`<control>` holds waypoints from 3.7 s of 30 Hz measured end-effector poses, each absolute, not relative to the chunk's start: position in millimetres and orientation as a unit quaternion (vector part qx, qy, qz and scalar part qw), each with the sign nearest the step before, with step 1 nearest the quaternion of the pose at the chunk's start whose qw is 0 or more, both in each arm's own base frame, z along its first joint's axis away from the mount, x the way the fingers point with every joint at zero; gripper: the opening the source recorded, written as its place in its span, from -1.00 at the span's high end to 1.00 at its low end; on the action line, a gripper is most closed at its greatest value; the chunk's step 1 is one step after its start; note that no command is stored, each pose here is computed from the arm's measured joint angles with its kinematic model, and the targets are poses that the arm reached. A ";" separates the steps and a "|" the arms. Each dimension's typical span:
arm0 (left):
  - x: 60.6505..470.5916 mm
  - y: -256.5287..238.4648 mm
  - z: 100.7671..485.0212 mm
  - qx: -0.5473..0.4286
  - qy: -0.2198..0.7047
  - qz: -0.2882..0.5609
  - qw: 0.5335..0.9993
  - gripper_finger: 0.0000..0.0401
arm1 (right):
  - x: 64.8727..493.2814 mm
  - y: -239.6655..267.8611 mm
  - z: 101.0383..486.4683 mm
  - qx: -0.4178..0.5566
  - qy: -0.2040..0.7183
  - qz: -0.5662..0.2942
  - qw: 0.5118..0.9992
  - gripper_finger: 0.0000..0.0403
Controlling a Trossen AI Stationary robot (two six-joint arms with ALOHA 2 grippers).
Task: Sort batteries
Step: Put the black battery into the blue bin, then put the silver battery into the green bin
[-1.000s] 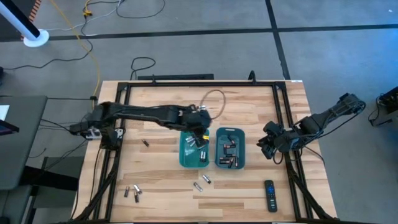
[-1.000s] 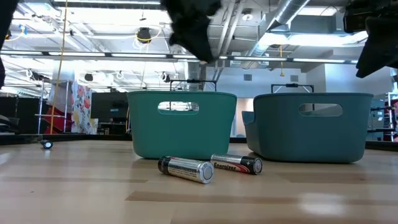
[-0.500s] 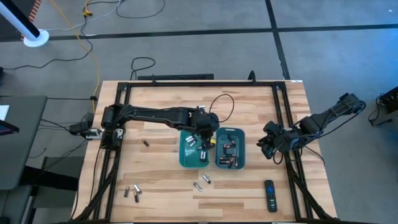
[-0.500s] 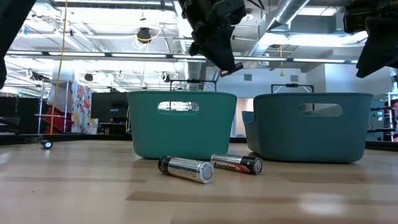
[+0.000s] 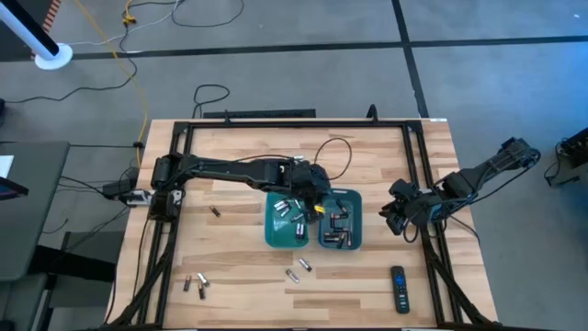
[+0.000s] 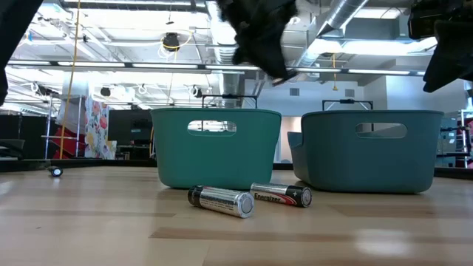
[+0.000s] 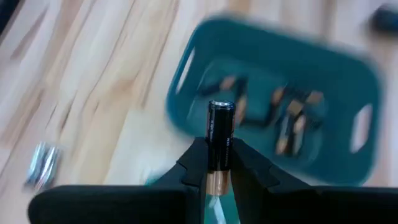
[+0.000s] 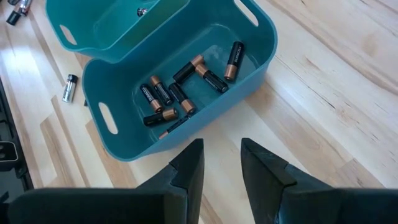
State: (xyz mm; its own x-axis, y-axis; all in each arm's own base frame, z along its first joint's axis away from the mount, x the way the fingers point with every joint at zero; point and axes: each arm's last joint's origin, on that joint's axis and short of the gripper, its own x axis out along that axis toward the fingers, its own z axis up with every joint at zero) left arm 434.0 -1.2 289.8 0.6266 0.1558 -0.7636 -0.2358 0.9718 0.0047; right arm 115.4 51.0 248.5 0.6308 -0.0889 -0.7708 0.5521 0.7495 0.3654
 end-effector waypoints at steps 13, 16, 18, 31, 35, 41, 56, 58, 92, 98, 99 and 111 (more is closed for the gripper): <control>488.9 -18.3 211.5 -0.050 0.386 0.029 0.920 0.78 | 115.5 51.0 248.6 0.299 0.386 -0.188 0.852 0.39; 491.5 -19.3 197.2 -0.060 0.402 0.028 0.913 0.75 | 115.4 51.0 248.5 0.299 0.386 -0.188 0.852 0.39; 492.5 -19.0 192.3 -0.064 0.407 0.027 0.911 0.74 | 115.4 51.0 248.5 0.298 0.387 -0.188 0.852 0.39; 492.7 -19.3 191.8 -0.022 0.408 0.002 0.913 0.73 | 115.4 51.0 248.5 0.295 0.387 -0.186 0.853 0.39; 492.7 -17.7 191.7 -0.023 0.408 0.004 0.913 0.73 | 115.4 51.0 248.5 0.295 0.387 -0.186 0.853 0.39; 492.3 -17.4 191.3 -0.023 0.411 0.004 0.911 0.62 | 115.4 51.0 248.5 0.296 0.387 -0.186 0.853 0.39; 480.6 -6.0 224.3 -0.032 0.399 0.016 0.916 0.41 | 115.5 51.0 248.4 0.296 0.387 -0.186 0.853 0.39; 472.3 -2.5 239.6 -0.044 0.401 0.024 0.915 0.41 | 115.5 51.0 248.6 0.296 0.387 -0.186 0.853 0.39; 183.8 -127.3 287.4 -0.329 0.477 0.283 0.765 0.48 | 115.5 51.0 248.6 0.350 0.374 -0.211 0.833 0.39; 170.9 -144.4 274.1 -0.142 0.579 0.124 0.793 0.57 | 116.1 51.3 249.0 0.368 0.367 -0.216 0.826 0.39; 168.1 -146.4 271.6 -0.102 0.592 0.091 0.794 0.57 | 116.2 51.4 249.1 0.369 0.367 -0.215 0.826 0.39; 141.0 -162.3 221.3 0.113 0.622 -0.104 0.767 0.58 | 119.4 53.1 250.6 0.386 0.355 -0.210 0.825 0.39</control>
State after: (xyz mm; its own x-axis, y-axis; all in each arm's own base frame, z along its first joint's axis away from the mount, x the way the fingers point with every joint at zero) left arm 141.0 -162.3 221.3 0.2037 -0.0196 -0.9788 0.3012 0.9526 0.0436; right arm 119.4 53.1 250.6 0.6599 -0.0737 -0.7477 0.6207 0.6143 0.4873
